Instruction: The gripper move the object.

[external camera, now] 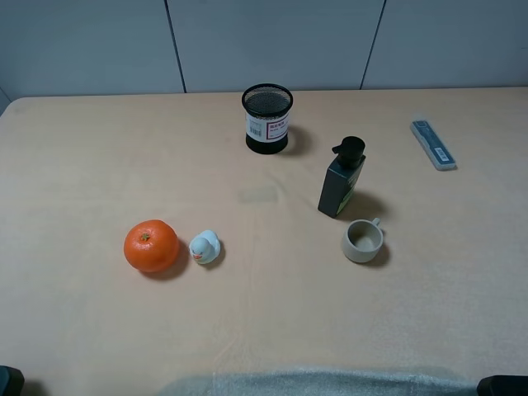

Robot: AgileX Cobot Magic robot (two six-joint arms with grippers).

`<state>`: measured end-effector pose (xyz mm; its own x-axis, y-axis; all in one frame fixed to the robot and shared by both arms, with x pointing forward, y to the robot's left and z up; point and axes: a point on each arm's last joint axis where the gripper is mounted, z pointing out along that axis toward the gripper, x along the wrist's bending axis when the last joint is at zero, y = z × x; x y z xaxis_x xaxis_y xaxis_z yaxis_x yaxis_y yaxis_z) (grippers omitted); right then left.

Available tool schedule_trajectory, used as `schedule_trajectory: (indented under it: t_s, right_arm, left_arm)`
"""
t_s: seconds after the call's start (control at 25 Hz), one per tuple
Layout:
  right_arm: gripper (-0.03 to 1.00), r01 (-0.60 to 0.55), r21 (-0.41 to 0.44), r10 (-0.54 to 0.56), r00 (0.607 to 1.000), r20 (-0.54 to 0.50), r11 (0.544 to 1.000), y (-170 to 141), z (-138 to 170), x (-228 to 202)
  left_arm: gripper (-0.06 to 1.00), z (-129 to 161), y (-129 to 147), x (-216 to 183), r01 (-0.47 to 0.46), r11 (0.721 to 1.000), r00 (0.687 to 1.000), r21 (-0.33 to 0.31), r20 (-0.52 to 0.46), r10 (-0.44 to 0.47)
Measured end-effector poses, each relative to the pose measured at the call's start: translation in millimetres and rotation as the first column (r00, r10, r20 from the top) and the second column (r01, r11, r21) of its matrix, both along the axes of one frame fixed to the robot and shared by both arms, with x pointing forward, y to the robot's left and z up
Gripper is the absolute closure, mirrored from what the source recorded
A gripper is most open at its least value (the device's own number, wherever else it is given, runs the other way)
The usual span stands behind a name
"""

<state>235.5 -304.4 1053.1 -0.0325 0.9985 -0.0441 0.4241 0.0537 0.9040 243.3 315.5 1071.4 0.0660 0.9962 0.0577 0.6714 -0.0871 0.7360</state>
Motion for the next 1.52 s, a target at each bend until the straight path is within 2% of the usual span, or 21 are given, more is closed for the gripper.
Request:
schedule_trajectory:
  t_s: [0.16, 0.28, 0.52, 1.52]
  right_arm:
    - [0.28, 0.000, 0.000, 0.000, 1.000, 0.000, 1.000, 0.0, 0.0, 0.0]
    - [0.28, 0.000, 0.000, 0.000, 1.000, 0.000, 1.000, 0.0, 0.0, 0.0]
    - [0.28, 0.000, 0.000, 0.000, 1.000, 0.000, 1.000, 0.0, 0.0, 0.0]
    - [0.28, 0.000, 0.000, 0.000, 1.000, 0.000, 1.000, 0.0, 0.0, 0.0]
  left_arm:
    - [0.02, -21.8, -3.9, -3.6, -0.056, 0.998, 0.998, -0.031, 0.009, 0.057]
    - [0.02, -32.1, -8.4, -6.1, -0.044, 0.998, 0.998, -0.044, 0.035, 0.046]
    - [0.02, -33.2, -10.7, -15.4, -0.027, 0.999, 0.993, -0.027, 0.115, 0.030]
    - [0.03, -33.3, -11.2, -15.5, -0.018, 1.000, 0.993, -0.023, 0.115, 0.021]
